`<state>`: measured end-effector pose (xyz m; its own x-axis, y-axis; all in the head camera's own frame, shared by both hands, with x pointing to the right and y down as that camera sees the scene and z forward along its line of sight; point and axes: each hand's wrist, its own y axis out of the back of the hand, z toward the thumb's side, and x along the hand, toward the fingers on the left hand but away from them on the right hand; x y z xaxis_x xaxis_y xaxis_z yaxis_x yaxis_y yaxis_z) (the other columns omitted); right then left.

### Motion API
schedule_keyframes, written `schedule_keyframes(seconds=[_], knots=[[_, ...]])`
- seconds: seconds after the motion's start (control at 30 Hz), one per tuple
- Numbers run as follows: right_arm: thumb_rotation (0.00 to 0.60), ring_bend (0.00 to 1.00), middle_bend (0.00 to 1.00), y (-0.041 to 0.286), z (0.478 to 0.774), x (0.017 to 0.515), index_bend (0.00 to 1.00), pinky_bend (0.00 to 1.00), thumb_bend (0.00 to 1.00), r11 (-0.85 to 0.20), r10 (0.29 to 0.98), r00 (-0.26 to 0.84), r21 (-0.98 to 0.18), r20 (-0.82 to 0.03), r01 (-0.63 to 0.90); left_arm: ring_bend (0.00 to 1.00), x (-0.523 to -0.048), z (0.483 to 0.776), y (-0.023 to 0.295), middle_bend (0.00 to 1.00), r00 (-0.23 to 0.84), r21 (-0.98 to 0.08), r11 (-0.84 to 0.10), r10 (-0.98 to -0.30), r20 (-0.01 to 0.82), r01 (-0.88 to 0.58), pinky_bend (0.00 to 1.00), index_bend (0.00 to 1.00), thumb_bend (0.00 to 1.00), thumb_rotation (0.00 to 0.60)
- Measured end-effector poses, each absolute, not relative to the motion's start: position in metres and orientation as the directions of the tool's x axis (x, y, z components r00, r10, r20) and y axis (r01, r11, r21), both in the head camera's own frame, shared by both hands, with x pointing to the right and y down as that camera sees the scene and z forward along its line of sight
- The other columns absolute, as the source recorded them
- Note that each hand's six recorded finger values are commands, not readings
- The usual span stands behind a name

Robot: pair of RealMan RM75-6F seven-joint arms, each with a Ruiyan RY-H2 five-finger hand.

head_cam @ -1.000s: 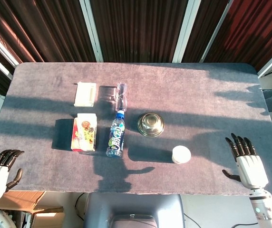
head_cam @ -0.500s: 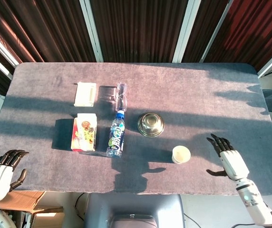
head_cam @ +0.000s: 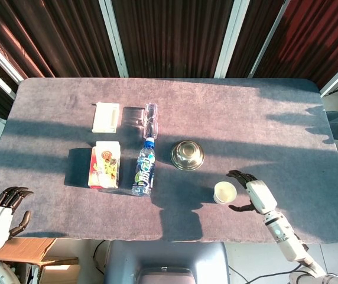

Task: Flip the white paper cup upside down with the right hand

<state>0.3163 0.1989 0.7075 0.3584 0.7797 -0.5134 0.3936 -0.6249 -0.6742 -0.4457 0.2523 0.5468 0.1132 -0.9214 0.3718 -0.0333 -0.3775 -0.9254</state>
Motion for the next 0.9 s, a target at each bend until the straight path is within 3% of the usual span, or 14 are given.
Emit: schedule_keyframes(seconds=[0.13,0.37,0.57,0.77,0.9], knots=[[0.600,0.36,0.35,0.196,0.716,0.309,0.43,0.42,0.15,-0.625,0.780,0.367,-0.664,-0.507,0.411,0.21,-0.446,0.547,0.253,0.26,0.114,-0.924,-0.380,-0.920,0.375,-0.035,0.39,0.33,0.42,0.600],[0.600,0.51,0.48,0.194,0.722,0.304,0.61,0.58,0.27,-0.600,0.799,0.366,-0.678,-0.478,0.424,0.21,-0.446,0.546,0.253,0.27,0.115,-0.923,-0.382,-0.920,0.375,-0.045,0.39,0.33,0.42,0.600],[0.600,0.53,0.49,0.189,0.718,0.305,0.64,0.60,0.28,-0.552,0.829,0.366,-0.720,-0.422,0.420,0.21,-0.446,0.546,0.253,0.27,0.116,-0.922,-0.384,-0.919,0.377,-0.047,0.39,0.34,0.42,0.600],[0.600,0.53,0.49,0.181,0.707,0.298,0.64,0.60,0.28,-0.482,0.846,0.403,-0.824,-0.349,0.298,0.21,-0.445,0.547,0.254,0.27,0.120,-0.919,-0.391,-0.916,0.383,-0.047,0.39,0.34,0.42,0.600],[0.600,0.53,0.49,0.176,0.702,0.290,0.64,0.61,0.29,-0.416,0.833,0.445,-0.902,-0.328,0.114,0.21,-0.444,0.548,0.254,0.27,0.123,-0.916,-0.398,-0.912,0.390,-0.044,0.39,0.34,0.42,0.600]])
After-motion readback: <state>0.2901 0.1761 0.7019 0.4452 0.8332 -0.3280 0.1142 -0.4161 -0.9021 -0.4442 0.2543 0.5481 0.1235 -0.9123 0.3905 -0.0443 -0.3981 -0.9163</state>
